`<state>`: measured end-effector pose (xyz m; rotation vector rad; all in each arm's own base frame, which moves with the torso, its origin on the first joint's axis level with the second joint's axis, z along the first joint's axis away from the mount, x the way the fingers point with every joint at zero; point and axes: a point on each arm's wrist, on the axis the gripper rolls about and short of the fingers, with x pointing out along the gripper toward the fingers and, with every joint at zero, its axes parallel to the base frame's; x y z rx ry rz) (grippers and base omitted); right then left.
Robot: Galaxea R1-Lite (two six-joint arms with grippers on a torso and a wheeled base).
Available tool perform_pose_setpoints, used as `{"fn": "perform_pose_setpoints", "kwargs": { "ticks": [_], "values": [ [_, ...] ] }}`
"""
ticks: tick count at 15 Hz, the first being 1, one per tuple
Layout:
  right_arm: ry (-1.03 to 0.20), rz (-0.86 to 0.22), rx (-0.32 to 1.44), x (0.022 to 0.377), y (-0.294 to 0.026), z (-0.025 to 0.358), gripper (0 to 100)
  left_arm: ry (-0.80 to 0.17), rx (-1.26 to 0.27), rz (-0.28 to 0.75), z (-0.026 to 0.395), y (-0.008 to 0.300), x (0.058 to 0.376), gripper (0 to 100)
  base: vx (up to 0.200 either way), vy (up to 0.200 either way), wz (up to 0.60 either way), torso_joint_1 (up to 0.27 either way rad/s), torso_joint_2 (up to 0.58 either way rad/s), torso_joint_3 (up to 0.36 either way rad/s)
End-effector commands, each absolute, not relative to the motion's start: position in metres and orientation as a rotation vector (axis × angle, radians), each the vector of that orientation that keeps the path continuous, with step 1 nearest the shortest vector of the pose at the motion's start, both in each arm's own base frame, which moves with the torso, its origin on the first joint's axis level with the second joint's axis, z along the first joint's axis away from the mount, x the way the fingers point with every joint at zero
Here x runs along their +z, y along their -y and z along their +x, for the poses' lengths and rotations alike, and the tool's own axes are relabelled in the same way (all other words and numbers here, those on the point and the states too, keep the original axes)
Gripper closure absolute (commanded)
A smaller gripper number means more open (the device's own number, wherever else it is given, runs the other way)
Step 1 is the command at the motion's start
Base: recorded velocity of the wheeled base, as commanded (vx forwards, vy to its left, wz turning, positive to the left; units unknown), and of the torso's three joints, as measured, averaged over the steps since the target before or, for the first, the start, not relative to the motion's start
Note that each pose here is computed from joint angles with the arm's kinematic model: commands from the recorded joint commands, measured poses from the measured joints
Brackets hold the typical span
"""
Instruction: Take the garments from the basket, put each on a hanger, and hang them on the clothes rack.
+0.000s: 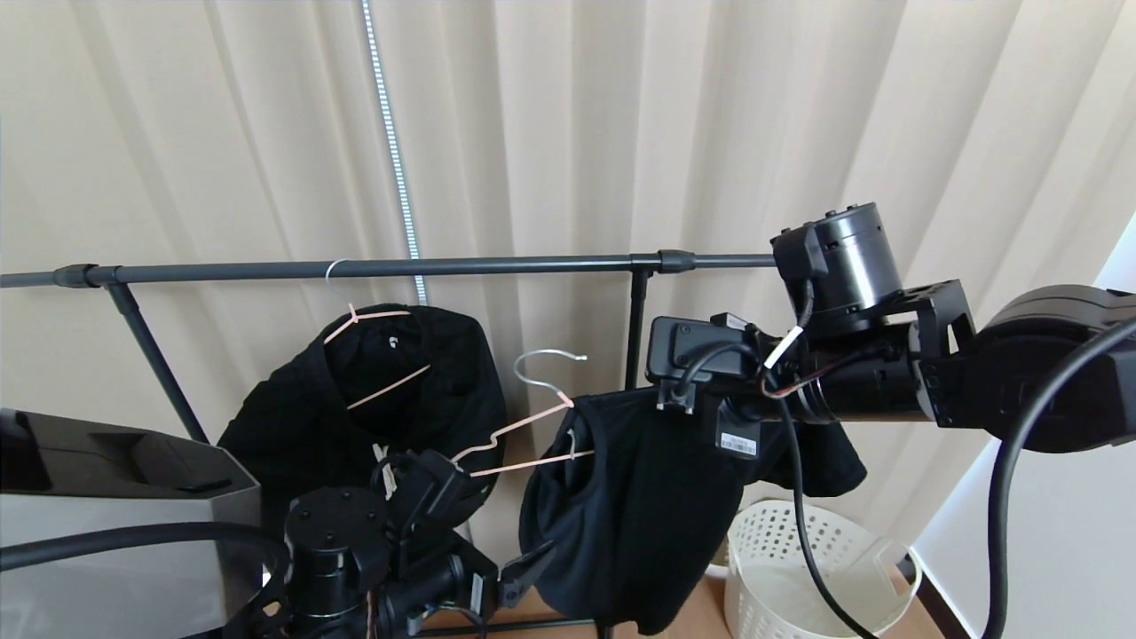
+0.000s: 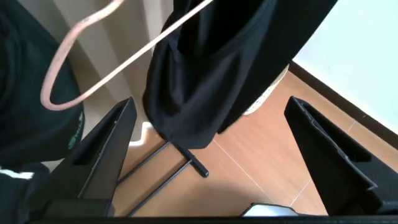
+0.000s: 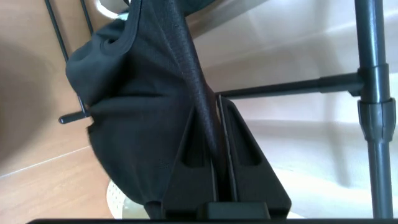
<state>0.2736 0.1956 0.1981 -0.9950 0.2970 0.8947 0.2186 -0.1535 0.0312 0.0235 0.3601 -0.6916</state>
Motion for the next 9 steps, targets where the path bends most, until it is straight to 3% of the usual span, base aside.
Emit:
{"fn": "perform_pose_setpoints", "kwargs": {
  "ticks": [1, 9],
  "values": [
    [-0.275, -0.982, 0.889, 0.207, -0.192, 0.265, 100, -0.361, -0.683, 0.011, 0.222, 0.158, 0.028, 0, 0.0, 0.0, 0.0, 0.0, 0.0, 0.0],
    [-0.286, -0.818, 0.856, 0.224, -0.183, 0.243, 100, -0.286, -0.56, -0.095, 0.239, 0.169, 0.04, 0, 0.0, 0.0, 0.0, 0.0, 0.0, 0.0]
  ]
}}
